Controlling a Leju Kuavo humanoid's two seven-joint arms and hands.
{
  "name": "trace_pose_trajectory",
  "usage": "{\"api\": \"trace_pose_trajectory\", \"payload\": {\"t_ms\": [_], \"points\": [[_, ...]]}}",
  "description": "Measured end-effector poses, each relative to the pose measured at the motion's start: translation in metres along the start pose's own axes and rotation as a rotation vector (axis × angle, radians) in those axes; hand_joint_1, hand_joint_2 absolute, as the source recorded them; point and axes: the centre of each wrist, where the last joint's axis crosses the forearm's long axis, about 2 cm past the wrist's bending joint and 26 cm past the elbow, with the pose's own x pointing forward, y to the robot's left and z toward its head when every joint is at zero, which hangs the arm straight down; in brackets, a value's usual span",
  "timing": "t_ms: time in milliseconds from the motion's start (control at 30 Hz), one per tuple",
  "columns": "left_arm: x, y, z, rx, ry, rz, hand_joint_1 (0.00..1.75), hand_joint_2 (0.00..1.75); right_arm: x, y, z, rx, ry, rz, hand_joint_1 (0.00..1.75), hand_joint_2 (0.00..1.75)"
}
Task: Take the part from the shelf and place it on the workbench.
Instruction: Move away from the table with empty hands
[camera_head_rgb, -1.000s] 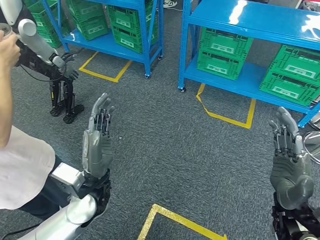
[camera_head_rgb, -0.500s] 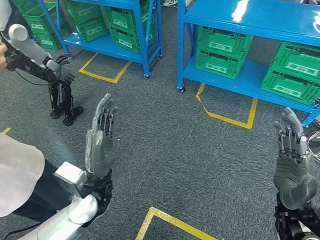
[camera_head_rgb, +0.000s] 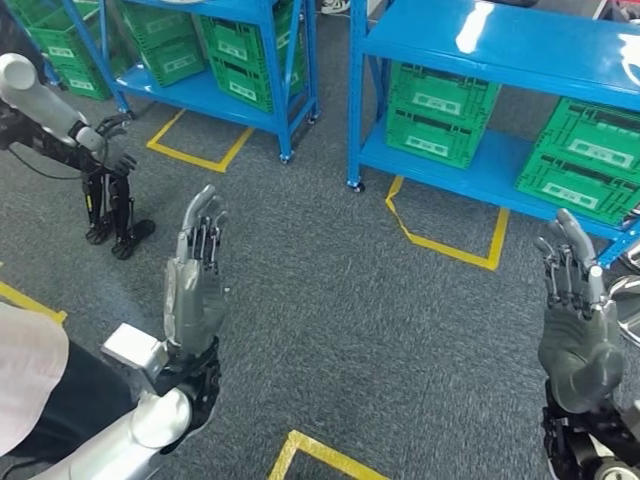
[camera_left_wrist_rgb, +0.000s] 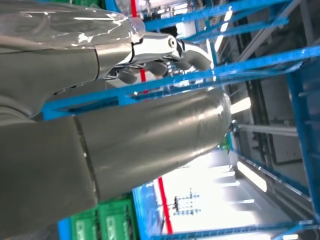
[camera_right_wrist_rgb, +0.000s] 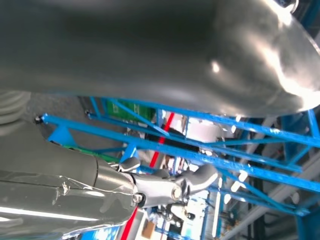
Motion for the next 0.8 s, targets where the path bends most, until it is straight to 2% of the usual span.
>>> {"api": "trace_pose_trajectory", "payload": {"t_ms": [800], "points": [[0.0000,0.0001,-0.0007,0.003,0.006,0.011,0.00,0.00,-0.0013,-0.0001,0.0008,-0.019,0.021,0.014,0.00,0.00]]}}
